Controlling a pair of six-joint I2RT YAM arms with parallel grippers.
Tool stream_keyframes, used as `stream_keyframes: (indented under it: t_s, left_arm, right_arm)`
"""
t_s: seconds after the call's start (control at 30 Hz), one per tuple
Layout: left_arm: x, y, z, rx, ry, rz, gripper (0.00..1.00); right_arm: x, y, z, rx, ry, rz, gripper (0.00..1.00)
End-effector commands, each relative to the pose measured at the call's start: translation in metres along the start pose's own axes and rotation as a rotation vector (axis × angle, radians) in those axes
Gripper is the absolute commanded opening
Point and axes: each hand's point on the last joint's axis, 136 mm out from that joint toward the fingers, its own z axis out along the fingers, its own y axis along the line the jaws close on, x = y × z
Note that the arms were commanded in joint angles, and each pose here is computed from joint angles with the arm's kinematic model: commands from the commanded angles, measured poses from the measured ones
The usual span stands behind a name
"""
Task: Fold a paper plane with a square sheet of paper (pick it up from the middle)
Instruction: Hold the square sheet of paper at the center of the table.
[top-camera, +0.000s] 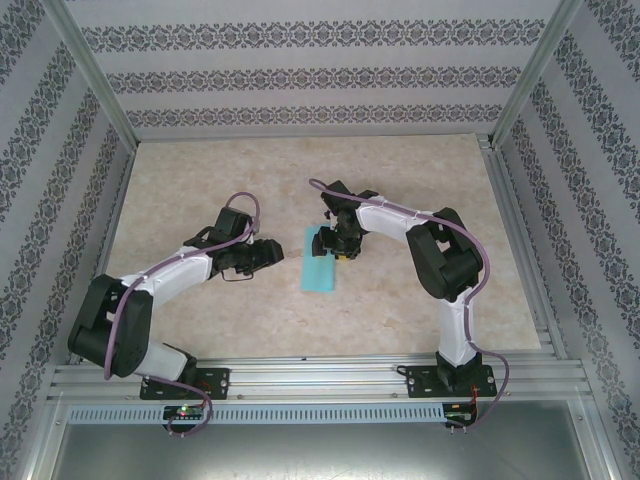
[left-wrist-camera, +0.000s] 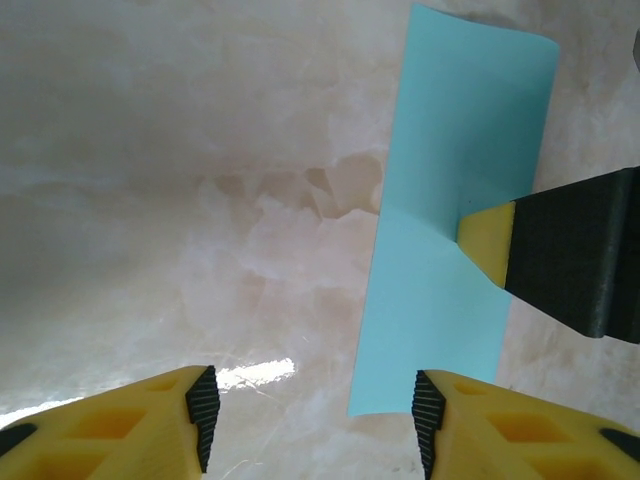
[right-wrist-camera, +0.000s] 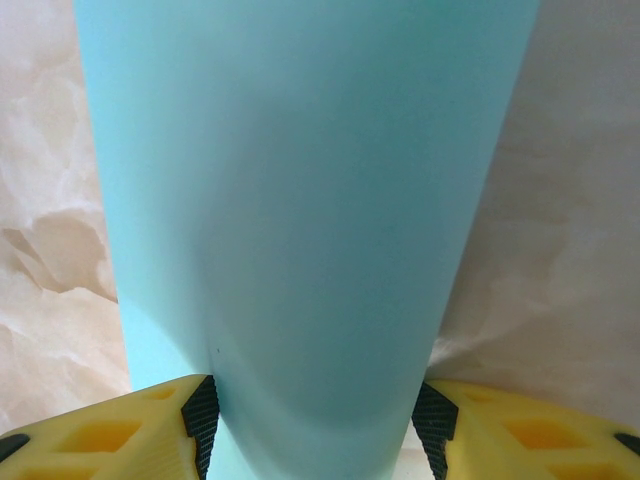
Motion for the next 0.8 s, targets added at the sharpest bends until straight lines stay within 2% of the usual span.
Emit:
stream_keyframes:
  t_s: [0.0, 0.07, 0.17, 0.33, 0.77]
  left_arm:
    - [-0.008, -0.026, 0.006, 0.071, 0.015, 0.032, 0.48]
    - [-0.008, -0.03, 0.015, 0.077, 0.042, 0.028, 0.36]
    - [-0.007, -0.04, 0.032, 0.087, 0.099, 0.021, 0.0]
    - [-0.007, -0.045, 0.057, 0.068, 0.151, 0.004, 0.0]
    - [-0.009, -0.053, 0.081, 0.065, 0.184, 0.007, 0.0]
  right_arm:
    - [0.025, -0.058, 0.029, 0.226, 0.097, 0.053, 0.6]
    - [0.024, -0.059, 0.029, 0.232, 0.095, 0.054, 0.6]
    - [0.024, -0.06, 0.03, 0.234, 0.097, 0.058, 0.6]
    - [0.025, -0.059, 0.032, 0.233, 0.1, 0.058, 0.6]
    - [0.024, -0.059, 0.031, 0.233, 0.097, 0.064, 0.6]
